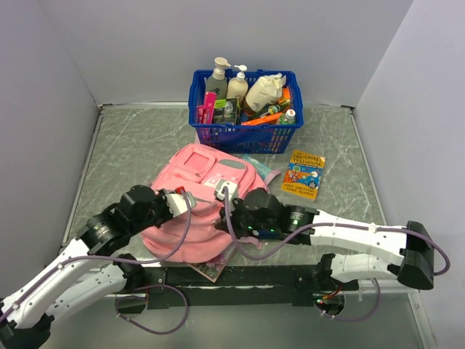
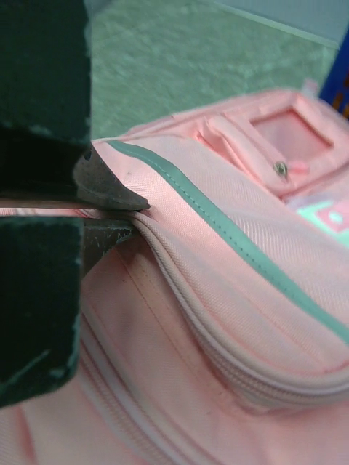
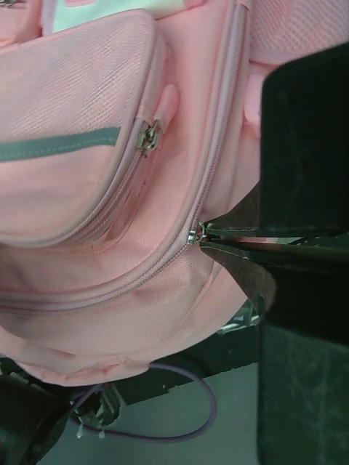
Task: Pack the student bag
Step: Unzip the student bag at the center of the board.
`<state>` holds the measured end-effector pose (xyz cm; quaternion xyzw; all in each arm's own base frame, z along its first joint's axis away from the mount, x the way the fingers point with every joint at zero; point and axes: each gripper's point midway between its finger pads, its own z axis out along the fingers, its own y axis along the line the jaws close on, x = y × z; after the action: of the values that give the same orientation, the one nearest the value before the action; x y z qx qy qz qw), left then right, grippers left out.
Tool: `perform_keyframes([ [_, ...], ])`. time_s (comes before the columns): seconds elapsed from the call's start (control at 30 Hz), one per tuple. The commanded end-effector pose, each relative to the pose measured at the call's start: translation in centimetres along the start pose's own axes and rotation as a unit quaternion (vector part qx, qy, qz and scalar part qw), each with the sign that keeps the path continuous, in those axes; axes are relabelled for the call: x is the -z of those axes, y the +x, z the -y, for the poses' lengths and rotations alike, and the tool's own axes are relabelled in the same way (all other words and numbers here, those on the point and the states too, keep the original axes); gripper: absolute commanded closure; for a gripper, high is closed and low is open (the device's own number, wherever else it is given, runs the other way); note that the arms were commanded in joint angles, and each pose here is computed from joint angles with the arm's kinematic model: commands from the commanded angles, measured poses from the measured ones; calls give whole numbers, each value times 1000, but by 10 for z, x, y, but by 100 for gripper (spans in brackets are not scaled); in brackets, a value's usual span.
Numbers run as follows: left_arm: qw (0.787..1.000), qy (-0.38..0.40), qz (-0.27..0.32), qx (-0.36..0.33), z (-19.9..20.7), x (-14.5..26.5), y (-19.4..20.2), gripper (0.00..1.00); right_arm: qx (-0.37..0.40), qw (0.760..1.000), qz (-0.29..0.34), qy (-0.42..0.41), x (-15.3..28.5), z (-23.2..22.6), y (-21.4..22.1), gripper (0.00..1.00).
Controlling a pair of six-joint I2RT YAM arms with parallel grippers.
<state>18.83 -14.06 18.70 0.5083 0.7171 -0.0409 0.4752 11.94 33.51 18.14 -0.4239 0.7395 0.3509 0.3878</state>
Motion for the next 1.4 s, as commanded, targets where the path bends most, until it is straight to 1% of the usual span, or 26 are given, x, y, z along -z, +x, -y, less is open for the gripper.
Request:
perform_keyframes([
  [0.0, 984, -142, 95, 42, -73, 43, -63, 99, 45, 996, 52, -64, -7, -37, -63, 100],
  [0.07, 985, -145, 87, 33, -79, 61, -65, 99, 66, 996, 44, -39, -18, -26, -65, 100],
  [0.1, 985, -145, 86, 30, -80, 68, -65, 99, 72, 996, 49, -31, -21, -23, -73, 100],
  [0.13, 986, -141, 79, 28, -81, 81, -64, 99, 79, 995, 50, -22, -23, -16, -77, 100],
  [0.2, 990, -123, 66, 12, -76, 93, -62, 99, 89, 995, 48, -13, -33, -5, -83, 100],
  [0.23, 991, -108, 80, 3, -74, 105, -71, 99, 92, 995, 48, -4, -36, 7, -87, 100],
  [0.27, 996, -75, 51, -7, -61, 109, -59, 99, 92, 995, 41, -8, -43, 11, -85, 100],
  [0.3, 997, -64, 50, -8, -57, 114, -58, 99, 94, 994, 48, -9, -44, 14, -94, 100],
  [0.33, 997, -42, 62, -11, -51, 125, -65, 99, 99, 994, 50, -4, -46, 21, -97, 100],
  [0.37, 999, -18, 44, -13, -41, 128, -57, 99, 96, 994, 43, 5, -53, 34, -97, 100],
  [0.4, 999, -8, 46, -10, -37, 131, -57, 99, 105, 993, 49, 3, -53, 37, -107, 100],
  [0.47, 998, 0, 61, 1, -33, 138, -62, 99, 108, 993, 36, 15, -60, 53, -108, 100],
  [0.5, 998, 3, 68, 3, -31, 139, -64, 99, 112, 993, 43, 20, -60, 56, -118, 100],
  [0.6, 996, 39, 77, 18, -16, 124, -63, 99, 122, 991, 36, 37, -64, 70, -119, 100],
  [0.63, 996, 57, 66, 26, -8, 110, -56, 99, 124, 991, 34, 41, -63, 72, -118, 100],
  [0.7, 993, 82, 68, 50, 1, 86, -56, 99, 127, 991, 27, 45, -62, 75, -109, 100],
  [0.73, 992, 93, 68, 51, 4, 78, -55, 99, 128, 990, 33, 47, -57, 75, -111, 100],
  [0.77, 991, 109, 64, 51, 8, 67, -55, 99, 125, 991, 22, 47, -56, 77, -97, 100],
  [0.83, 991, 114, 61, 40, 9, 47, -51, 99, 124, 991, 31, 49, -47, 75, -94, 100],
  [0.87, 991, 120, 52, 36, 10, 37, -47, 99, 120, 991, 18, 50, -47, 77, -76, 100],
  [0.9, 990, 127, 43, 33, 14, 28, -40, 99, 117, 992, 20, 50, -44, 79, -73, 100],
  [0.93, 991, 125, 47, 27, 12, 22, -41, 99, 117, 991, 26, 52, -39, 78, -72, 100],
  [0.97, 991, 126, 43, 32, 13, 16, -39, 99, 113, 992, 15, 52, -38, 79, -59, 100],
  [1.1, 991, 122, 21, 49, 19, -7, -20, 99, 104, 993, 13, 48, -28, 77, -44, 100],
  [1.2, 992, 115, 12, 58, 20, -18, -11, 99, 97, 994, 23, 43, -20, 73, -41, 100],
  [1.37, 988, 115, 13, 101, 25, -29, -10, 99, 72, 997, 37, 17, -13, 59, -39, 100],
])
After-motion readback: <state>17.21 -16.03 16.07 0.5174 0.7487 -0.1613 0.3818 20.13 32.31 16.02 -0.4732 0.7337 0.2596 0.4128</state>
